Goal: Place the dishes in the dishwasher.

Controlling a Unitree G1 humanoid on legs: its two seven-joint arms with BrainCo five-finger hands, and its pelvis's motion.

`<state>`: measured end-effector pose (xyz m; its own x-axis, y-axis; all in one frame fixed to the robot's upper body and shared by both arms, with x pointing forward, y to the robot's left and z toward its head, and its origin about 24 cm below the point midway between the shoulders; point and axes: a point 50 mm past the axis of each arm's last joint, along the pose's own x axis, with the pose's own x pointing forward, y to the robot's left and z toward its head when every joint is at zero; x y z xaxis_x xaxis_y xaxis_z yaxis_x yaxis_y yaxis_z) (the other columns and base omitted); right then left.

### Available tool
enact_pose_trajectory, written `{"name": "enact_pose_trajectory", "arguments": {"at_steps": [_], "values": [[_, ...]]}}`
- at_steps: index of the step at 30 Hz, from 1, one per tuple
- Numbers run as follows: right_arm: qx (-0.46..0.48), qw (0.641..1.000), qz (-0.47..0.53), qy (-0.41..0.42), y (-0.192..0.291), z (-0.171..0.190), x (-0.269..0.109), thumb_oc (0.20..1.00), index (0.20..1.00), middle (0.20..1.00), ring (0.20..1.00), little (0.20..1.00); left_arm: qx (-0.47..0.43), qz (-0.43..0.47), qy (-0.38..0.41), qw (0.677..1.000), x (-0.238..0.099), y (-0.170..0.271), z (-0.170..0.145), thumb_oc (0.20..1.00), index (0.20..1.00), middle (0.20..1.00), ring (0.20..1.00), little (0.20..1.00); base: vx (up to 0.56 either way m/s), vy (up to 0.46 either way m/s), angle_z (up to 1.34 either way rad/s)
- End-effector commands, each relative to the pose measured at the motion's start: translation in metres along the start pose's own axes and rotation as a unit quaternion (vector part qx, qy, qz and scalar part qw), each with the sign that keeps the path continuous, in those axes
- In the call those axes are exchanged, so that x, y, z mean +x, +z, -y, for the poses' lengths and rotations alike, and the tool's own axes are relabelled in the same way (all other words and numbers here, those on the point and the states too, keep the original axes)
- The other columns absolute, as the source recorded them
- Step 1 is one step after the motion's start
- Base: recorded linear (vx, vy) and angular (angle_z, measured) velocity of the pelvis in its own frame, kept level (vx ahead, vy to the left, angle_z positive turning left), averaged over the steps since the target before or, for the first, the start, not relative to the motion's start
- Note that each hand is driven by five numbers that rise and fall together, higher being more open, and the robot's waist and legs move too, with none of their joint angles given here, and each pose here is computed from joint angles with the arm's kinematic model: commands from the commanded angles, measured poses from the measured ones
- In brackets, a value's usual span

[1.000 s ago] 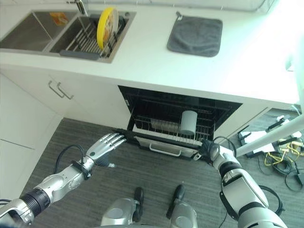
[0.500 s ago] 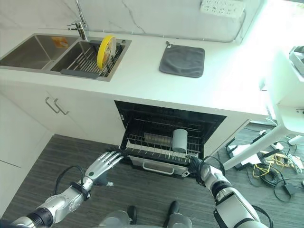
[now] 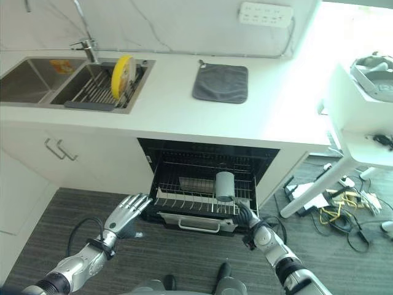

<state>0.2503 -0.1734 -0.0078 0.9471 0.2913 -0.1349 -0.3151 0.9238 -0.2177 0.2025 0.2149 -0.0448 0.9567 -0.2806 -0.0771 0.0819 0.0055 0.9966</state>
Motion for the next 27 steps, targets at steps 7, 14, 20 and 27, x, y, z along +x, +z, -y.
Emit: {"name": "enact_pose_trajectory", "arguments": {"at_steps": [7,14,20,27], "values": [[0.254,0.930,0.266,0.024,0.078,0.030,0.001,1.000,1.000,1.000,1.000,1.000,-0.020,-0.008,0.015,1.000,0.008,0.000,-0.010,1.000,1.000,1.000,1.000,1.000,0.02,0.021,-0.06],[0.265,0.914,0.293,0.093,0.105,0.011,-0.002,1.000,1.000,1.000,1.000,1.000,-0.529,-0.115,0.080,0.837,0.015,0.003,-0.022,1.000,1.000,1.000,1.000,1.000,-0.02,-0.021,0.07],[0.307,0.909,0.275,0.065,0.077,0.017,-0.028,1.000,1.000,1.000,1.000,1.000,-0.769,-0.141,0.162,0.603,0.001,0.003,-0.022,1.000,1.000,1.000,1.000,1.000,-0.05,-0.032,0.06],[0.226,0.932,0.280,0.045,0.081,0.029,-0.037,1.000,1.000,1.000,1.000,1.000,-0.735,-0.044,0.189,0.650,0.008,-0.007,-0.067,1.000,1.000,1.000,1.000,1.000,-0.02,0.102,-0.05]]}}
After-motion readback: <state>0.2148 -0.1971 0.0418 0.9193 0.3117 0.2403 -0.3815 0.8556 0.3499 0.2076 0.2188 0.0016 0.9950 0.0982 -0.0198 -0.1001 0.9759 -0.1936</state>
